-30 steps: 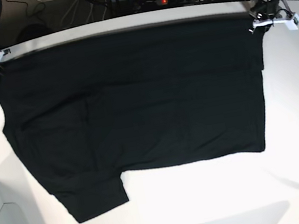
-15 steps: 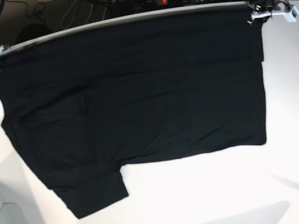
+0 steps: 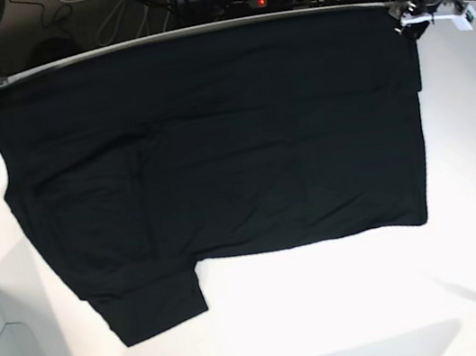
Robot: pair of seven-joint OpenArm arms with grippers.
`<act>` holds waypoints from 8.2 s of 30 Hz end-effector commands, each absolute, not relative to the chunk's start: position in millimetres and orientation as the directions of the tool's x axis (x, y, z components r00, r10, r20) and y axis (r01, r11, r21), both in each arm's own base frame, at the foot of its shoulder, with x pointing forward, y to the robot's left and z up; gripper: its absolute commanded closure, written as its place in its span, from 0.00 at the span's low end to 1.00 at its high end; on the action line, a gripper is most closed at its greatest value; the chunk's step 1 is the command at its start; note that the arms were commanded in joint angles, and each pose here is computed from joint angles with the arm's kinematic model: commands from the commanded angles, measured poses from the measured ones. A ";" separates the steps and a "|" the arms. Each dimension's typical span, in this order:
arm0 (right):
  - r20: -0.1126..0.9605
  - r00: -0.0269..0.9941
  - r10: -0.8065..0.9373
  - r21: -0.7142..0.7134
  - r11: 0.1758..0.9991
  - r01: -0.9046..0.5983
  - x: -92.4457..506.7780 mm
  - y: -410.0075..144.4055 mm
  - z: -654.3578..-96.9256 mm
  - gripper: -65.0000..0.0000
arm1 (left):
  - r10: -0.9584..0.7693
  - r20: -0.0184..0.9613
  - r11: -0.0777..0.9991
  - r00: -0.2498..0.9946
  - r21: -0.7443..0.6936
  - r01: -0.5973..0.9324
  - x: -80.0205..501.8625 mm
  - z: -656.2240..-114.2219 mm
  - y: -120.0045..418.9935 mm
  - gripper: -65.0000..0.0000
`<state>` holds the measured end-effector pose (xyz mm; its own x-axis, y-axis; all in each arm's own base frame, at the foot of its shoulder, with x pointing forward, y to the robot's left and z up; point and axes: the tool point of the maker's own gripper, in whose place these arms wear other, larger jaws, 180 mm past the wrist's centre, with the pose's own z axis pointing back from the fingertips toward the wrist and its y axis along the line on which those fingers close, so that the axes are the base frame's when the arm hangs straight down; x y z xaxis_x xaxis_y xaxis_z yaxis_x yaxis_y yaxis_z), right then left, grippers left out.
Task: Fold the T-shirt properly
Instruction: 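Hold the shirt edge with both grippers and pull it toward the robot, then release the edge and move both grippers to the shirt's hem corners, then grasp the hem corners and fold the hem over toward the collar, then release the hem and move the right gripper to the sleeve end, then fold the protruding sleeve inward with the right gripper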
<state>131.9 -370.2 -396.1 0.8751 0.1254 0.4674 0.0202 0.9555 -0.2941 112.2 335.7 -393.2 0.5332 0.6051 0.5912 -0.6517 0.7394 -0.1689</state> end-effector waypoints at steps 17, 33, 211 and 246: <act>0.710 0.683 0.171 -0.293 0.954 0.067 244.4 -357.1 -333.2 0.57 | 0.461 0.817 0.819 0.347 -0.241 -0.521 209.1 -297.5 340.6 0.22; 0.795 0.603 0.063 -0.032 0.998 -0.063 455.2 -294.5 -344.0 0.57 | 0.516 0.792 0.822 0.327 -0.349 -0.450 363.2 -305.4 358.7 0.22; 0.831 0.517 0.204 -0.145 0.978 -0.152 333.0 -284.6 -359.9 0.45 | 0.674 0.626 0.727 0.392 -0.467 -0.504 225.7 -378.2 316.8 1.00; 0.873 0.424 0.242 -0.166 0.964 -0.207 349.2 -247.0 -329.8 1.00 | 0.672 0.633 0.728 0.385 -0.471 -0.498 227.1 -373.6 316.8 0.71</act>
<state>341.1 -244.8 -348.1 0.4808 0.2368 0.8442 -0.2078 0.9662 -0.1526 220.6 311.3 -386.6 0.4065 0.6879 0.6013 -0.5185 0.7156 -0.4682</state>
